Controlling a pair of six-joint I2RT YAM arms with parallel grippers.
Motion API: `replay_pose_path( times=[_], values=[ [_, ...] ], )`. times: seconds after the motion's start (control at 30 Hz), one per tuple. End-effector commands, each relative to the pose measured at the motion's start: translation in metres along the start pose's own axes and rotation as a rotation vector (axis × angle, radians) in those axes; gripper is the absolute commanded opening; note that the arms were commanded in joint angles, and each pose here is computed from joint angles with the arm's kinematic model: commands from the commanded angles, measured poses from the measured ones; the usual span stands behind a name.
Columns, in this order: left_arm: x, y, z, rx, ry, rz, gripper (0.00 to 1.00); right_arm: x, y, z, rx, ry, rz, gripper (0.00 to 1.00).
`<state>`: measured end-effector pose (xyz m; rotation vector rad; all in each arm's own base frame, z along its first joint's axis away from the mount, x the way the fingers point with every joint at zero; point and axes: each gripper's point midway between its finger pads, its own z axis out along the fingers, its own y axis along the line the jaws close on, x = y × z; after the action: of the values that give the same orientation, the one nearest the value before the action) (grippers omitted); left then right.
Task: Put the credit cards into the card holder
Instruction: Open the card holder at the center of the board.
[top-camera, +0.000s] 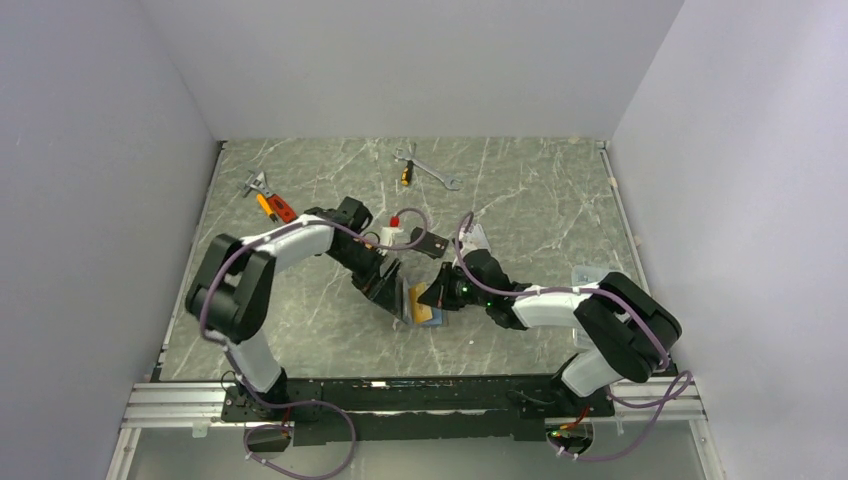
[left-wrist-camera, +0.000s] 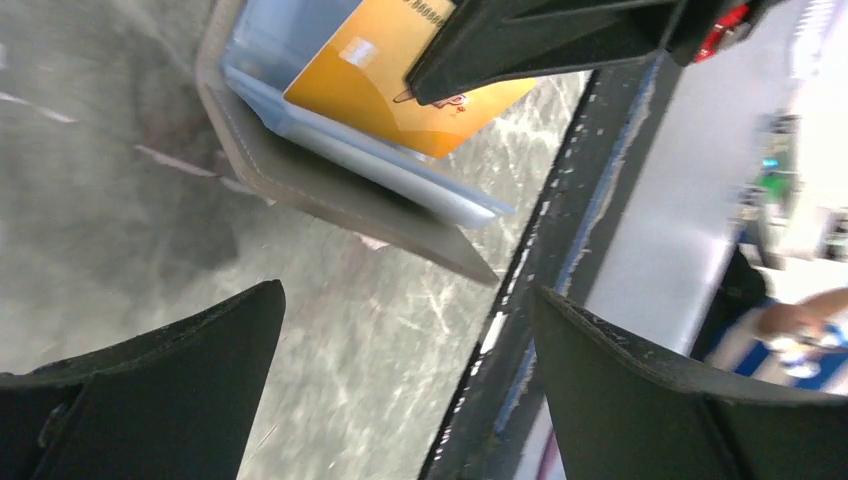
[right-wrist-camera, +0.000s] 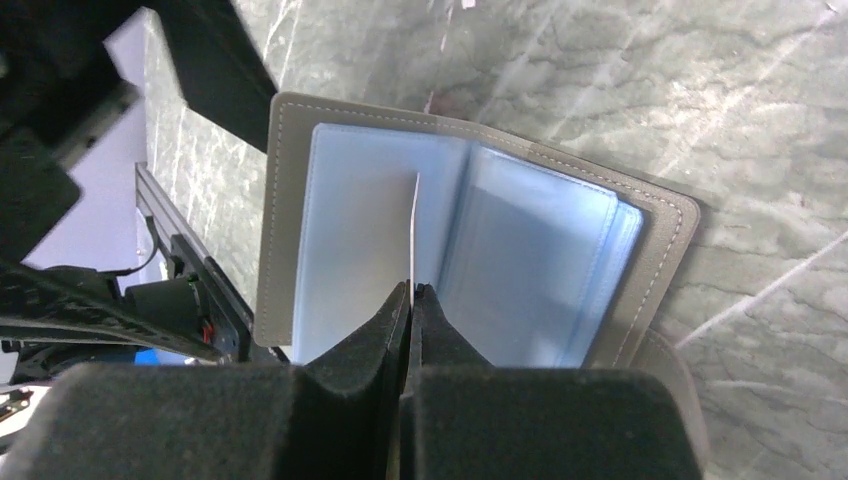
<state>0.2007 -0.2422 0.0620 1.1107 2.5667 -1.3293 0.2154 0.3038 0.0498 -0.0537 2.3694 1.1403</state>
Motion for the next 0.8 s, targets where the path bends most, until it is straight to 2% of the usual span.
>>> replay_pose_path(
  times=[0.0,0.13,0.2,0.27,0.37,0.57,0.77],
  values=[
    [-0.017,-0.001,-0.046,-0.241,-0.039,0.238,0.99,-0.016,0.026,0.006,-0.074,-0.039,-0.039,0.00],
    [-0.042,-0.015,-0.096,-0.397,-0.126,0.368,0.99,-0.009,0.024,0.012,-0.066,-0.015,-0.037,0.00],
    [-0.053,-0.012,-0.117,-0.477,-0.146,0.371,0.99,-0.005,0.027,0.015,-0.065,-0.001,-0.044,0.00],
    [-0.055,-0.018,-0.131,-0.455,-0.133,0.363,0.99,-0.005,0.030,0.017,-0.052,-0.001,-0.059,0.00],
    [-0.057,-0.032,-0.135,-0.394,-0.129,0.401,0.99,-0.002,0.038,0.018,-0.051,0.004,-0.076,0.00],
    [-0.067,-0.042,-0.147,-0.484,-0.268,0.624,0.99,-0.005,0.056,0.017,-0.017,-0.004,-0.149,0.00],
    [-0.066,-0.048,-0.146,-0.447,-0.270,0.611,0.99,0.005,0.069,0.022,0.011,0.025,-0.217,0.00]
  ],
)
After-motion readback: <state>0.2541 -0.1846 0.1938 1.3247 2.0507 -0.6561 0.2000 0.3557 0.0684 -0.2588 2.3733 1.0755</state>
